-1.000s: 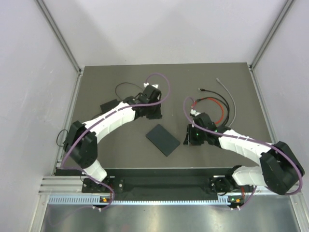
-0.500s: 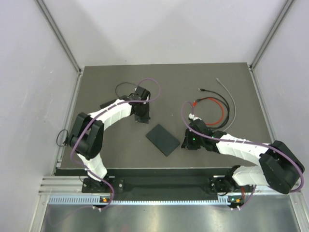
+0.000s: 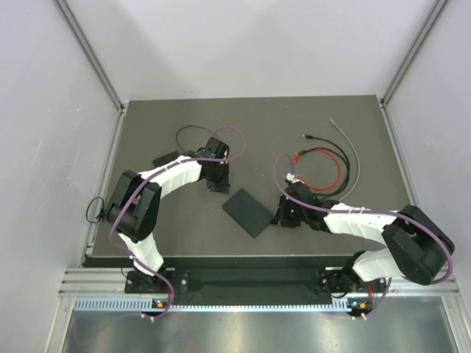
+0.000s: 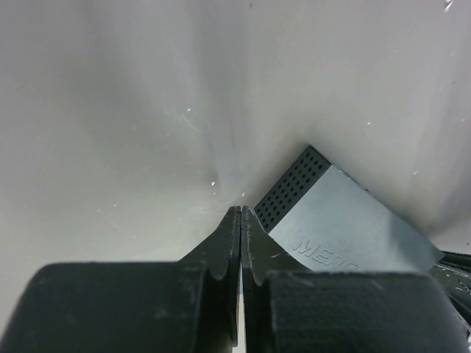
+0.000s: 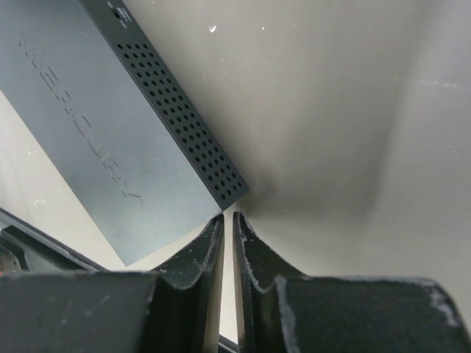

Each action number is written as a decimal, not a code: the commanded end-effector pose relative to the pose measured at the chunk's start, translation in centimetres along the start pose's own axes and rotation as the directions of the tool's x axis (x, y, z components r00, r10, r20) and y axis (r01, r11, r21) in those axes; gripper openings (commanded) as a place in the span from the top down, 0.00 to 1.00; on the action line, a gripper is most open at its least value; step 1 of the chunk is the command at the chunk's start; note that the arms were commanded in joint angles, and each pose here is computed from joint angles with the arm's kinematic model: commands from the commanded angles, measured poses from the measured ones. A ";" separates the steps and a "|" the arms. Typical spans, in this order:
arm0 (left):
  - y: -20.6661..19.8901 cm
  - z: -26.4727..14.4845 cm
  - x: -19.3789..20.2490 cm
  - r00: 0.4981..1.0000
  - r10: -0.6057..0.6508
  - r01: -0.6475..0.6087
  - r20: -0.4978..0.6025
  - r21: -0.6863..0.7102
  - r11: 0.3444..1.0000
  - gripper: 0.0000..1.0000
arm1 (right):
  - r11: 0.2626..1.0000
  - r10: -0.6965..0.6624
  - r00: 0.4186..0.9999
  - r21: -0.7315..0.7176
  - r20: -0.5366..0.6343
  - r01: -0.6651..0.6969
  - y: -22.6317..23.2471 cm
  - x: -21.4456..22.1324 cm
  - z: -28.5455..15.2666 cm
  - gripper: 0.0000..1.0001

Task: Pull the plug from the switch port

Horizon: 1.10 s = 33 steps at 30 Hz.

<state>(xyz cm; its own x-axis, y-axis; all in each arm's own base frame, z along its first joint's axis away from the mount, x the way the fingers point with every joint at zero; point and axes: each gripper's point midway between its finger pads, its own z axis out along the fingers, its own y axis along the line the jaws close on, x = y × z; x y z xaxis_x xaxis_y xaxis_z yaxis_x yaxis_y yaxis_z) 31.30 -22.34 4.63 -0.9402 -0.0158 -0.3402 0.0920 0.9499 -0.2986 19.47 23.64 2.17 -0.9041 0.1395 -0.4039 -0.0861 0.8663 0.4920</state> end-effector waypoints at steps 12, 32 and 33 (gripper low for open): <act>-2.7 0.1 2.9 1.000 -0.007 0.008 -0.012 0.093 0.996 1.00 | 0.997 -0.025 0.998 -0.072 0.049 0.029 3.6 -3.4 1.3 0.90; -8.6 1.7 0.4 1.000 0.018 -0.018 0.001 0.188 0.982 1.00 | 0.991 -0.113 0.990 -0.069 0.083 0.118 6.1 -10.9 3.7 0.89; -8.6 2.0 0.2 1.000 0.022 -0.022 0.000 0.180 0.983 1.00 | 0.991 -0.113 0.991 -0.062 0.070 0.117 5.8 -10.9 4.3 0.89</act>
<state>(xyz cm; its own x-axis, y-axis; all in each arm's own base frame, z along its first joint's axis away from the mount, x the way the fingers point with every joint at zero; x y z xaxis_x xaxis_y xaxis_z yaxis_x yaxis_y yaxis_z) 31.86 -23.14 2.52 -0.9263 -0.0152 -0.3765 0.0648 0.9779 -0.1989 24.88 23.74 1.95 -0.9399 0.0455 -0.3385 -0.0823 0.9318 0.3536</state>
